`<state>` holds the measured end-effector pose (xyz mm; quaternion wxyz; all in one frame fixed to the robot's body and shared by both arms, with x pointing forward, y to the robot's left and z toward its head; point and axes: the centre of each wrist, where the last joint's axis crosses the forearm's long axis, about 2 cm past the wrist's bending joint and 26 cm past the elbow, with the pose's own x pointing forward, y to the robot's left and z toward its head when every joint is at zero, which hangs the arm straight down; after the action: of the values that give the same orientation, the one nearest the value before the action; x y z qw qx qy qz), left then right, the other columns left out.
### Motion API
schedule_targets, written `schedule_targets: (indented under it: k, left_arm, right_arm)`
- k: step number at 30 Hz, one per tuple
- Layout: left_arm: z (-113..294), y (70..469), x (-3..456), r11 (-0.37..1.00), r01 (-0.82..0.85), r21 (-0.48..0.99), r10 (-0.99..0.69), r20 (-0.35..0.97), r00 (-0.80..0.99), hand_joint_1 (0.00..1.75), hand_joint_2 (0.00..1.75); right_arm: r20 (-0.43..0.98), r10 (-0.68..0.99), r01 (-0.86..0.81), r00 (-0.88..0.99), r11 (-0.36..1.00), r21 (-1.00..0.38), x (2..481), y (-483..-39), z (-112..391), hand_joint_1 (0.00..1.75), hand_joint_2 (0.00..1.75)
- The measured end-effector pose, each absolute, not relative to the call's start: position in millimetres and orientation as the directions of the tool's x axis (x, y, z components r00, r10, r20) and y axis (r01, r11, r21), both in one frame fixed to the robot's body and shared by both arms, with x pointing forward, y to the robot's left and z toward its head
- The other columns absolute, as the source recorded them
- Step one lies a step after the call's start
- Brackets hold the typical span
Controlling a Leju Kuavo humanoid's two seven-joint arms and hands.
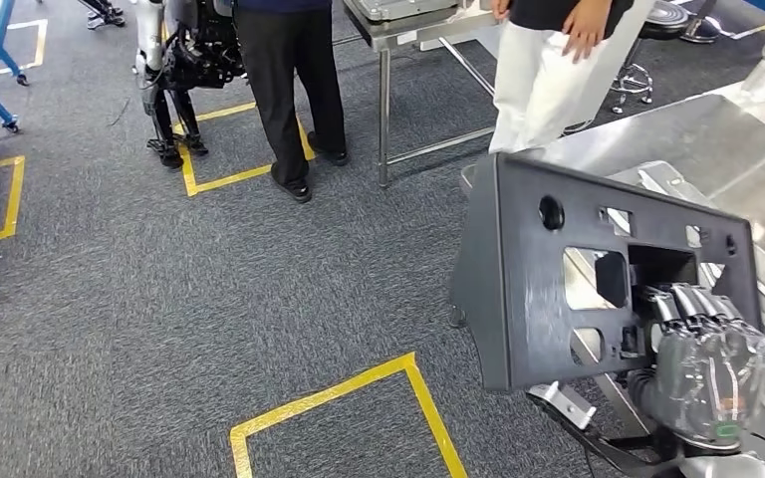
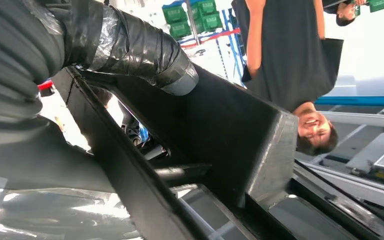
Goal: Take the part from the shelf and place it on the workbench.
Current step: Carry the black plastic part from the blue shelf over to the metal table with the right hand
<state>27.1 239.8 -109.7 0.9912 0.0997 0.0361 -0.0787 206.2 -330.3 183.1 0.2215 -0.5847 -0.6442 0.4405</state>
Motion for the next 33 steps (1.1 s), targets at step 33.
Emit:
schedule_targets:
  k: [33]
  left_arm:
    - [-110,237,23,0.961,0.202,0.187,-0.189,-0.084,0.978,0.0,1.75]
  right_arm:
    - [-0.155,0.968,0.489,-0.2,-0.039,-0.872,139,-336,161,1.75,1.75]
